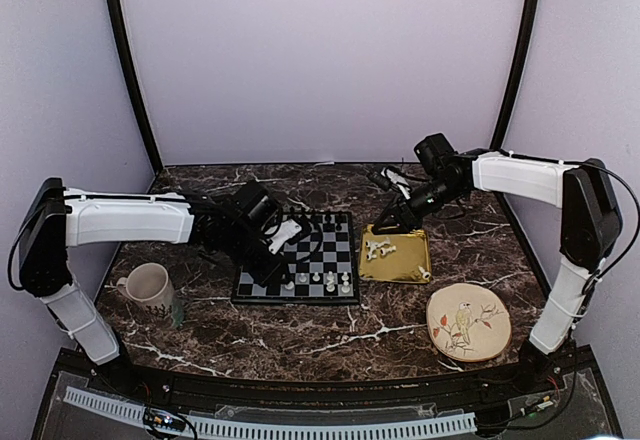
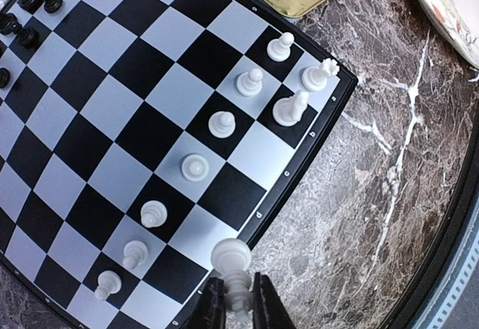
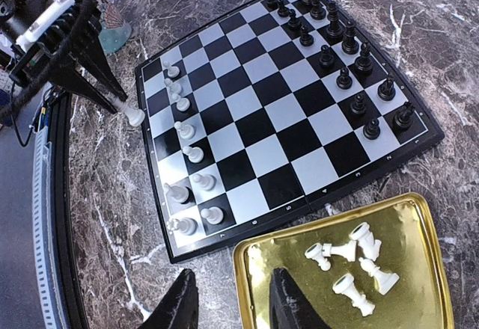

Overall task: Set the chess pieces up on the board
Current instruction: Place the queen at d1.

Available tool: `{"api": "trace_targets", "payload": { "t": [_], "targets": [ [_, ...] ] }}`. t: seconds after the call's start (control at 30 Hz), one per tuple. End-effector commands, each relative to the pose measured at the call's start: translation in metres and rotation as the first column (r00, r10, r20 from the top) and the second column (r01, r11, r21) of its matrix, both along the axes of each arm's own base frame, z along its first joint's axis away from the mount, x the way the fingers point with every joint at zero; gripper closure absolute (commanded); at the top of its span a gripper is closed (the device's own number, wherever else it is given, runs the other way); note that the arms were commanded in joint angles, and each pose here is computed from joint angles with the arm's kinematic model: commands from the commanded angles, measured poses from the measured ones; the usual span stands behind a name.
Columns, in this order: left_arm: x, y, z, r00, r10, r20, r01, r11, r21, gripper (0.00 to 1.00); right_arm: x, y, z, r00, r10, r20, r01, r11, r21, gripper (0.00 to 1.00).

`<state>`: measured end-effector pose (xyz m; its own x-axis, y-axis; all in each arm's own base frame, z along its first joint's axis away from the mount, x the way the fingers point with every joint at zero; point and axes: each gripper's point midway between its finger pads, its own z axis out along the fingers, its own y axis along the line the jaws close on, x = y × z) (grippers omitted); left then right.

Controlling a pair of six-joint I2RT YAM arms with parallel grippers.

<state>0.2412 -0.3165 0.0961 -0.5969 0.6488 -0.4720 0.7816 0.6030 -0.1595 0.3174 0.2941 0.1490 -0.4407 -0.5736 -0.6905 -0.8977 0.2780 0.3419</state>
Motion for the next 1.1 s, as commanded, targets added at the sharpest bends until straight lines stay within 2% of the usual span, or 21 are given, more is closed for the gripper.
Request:
{"api": "trace_targets", "payload": {
  "t": [0.0,0.43,1.07],
  "targets": [
    [-0.008,0.006,-0.013,1.0,-0.025,-0.008,0.026,0.998,0.06,0.91,-0.001,-0.002,-0.008,1.0,0.007,-0.019,-0.007,1.0,-0.013,0.67],
    [0.009,0.016,-0.034,0.999,0.043,0.03,-0.048,0.982,0.185,0.92,-0.001,-0.002,-0.011,1.0,0.007,-0.027,-0.008,1.0,-0.017,0.67],
    [0.0,0.005,-0.036,0.999,0.027,-0.038,-0.022,0.991,0.129,0.91,-0.002,-0.002,-0.015,0.999,0.012,-0.041,-0.012,1.0,-0.022,0.67]
  ]
}}
